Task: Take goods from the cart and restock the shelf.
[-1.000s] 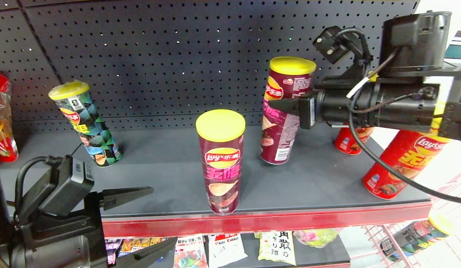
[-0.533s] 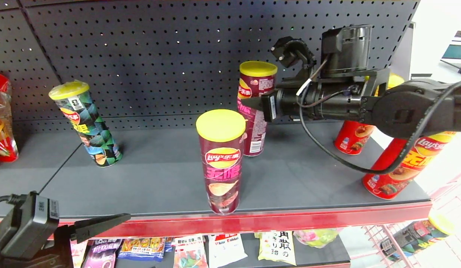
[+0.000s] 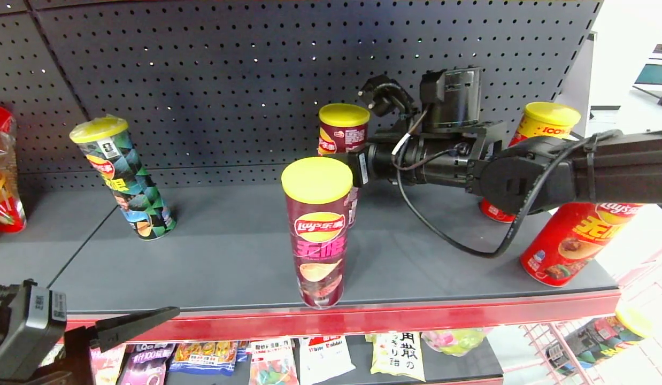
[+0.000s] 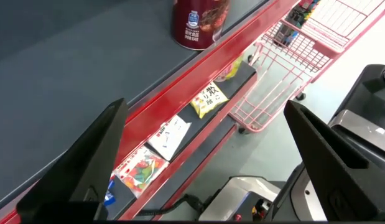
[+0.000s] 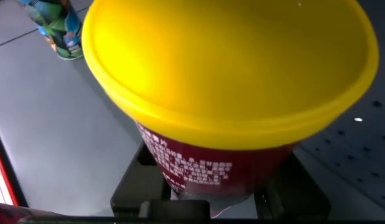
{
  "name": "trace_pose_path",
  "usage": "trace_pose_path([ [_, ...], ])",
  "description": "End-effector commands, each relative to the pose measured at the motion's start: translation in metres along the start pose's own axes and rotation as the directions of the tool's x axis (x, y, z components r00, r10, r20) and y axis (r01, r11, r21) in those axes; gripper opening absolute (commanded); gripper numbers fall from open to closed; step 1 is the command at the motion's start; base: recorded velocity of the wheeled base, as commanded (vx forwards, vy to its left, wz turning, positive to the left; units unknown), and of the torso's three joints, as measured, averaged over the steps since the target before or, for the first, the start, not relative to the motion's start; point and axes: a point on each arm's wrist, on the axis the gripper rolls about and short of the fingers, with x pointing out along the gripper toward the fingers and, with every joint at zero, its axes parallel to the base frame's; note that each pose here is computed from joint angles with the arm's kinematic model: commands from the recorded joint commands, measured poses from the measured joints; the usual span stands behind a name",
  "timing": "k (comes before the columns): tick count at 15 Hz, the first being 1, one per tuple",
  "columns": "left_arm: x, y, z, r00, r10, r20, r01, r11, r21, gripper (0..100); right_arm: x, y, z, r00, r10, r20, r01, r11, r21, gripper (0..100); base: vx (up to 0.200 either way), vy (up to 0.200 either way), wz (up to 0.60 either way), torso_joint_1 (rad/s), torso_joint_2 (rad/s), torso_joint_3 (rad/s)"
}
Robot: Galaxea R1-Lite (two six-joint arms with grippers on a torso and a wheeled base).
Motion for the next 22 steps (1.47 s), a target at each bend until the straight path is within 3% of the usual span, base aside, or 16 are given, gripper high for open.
trace_pose_path([
  [1, -0.001, 0.0, 0.0, 1.0, 0.001, 0.005, -0.001, 1.0, 0.001, 100, 0.002, 0.001, -0.003, 1.0, 0.004, -0.011, -0.004, 1.0, 0.002, 0, 0.0, 0.0, 0.0, 0.0, 0.0, 0.0],
  [8, -0.005, -0.002, -0.001, 1.0, 0.001, 0.003, -0.001, 1.0, 0.001, 100, 0.001, 0.002, -0.005, 1.0, 0.005, -0.015, -0.005, 1.0, 0.002, 0, 0.0, 0.0, 0.0, 0.0, 0.0, 0.0],
  [9, -0.005, -0.002, -0.001, 1.0, 0.001, 0.003, -0.001, 1.0, 0.001, 100, 0.001, 0.002, -0.006, 1.0, 0.004, -0.02, -0.004, 1.0, 0.005, 100, 0.0, 0.0, 0.0, 0.0, 0.0, 0.0],
  [17, -0.002, -0.001, 0.001, 1.0, 0.0, -0.001, 0.0, 1.0, -0.001, 100, -0.044, 0.015, -0.003, 0.999, -0.024, -0.044, 0.026, 0.999, 0.04, 100, 0.0, 0.0, 0.0, 0.0, 0.0, 0.0],
  [22, 0.012, 0.01, 0.01, 0.998, 0.048, -0.031, -0.048, 0.999, -0.021, 100, -0.104, 0.027, -0.021, 0.985, -0.125, -0.116, 0.131, 0.99, 0.046, 100, 0.0, 0.0, 0.0, 0.0, 0.0, 0.0],
])
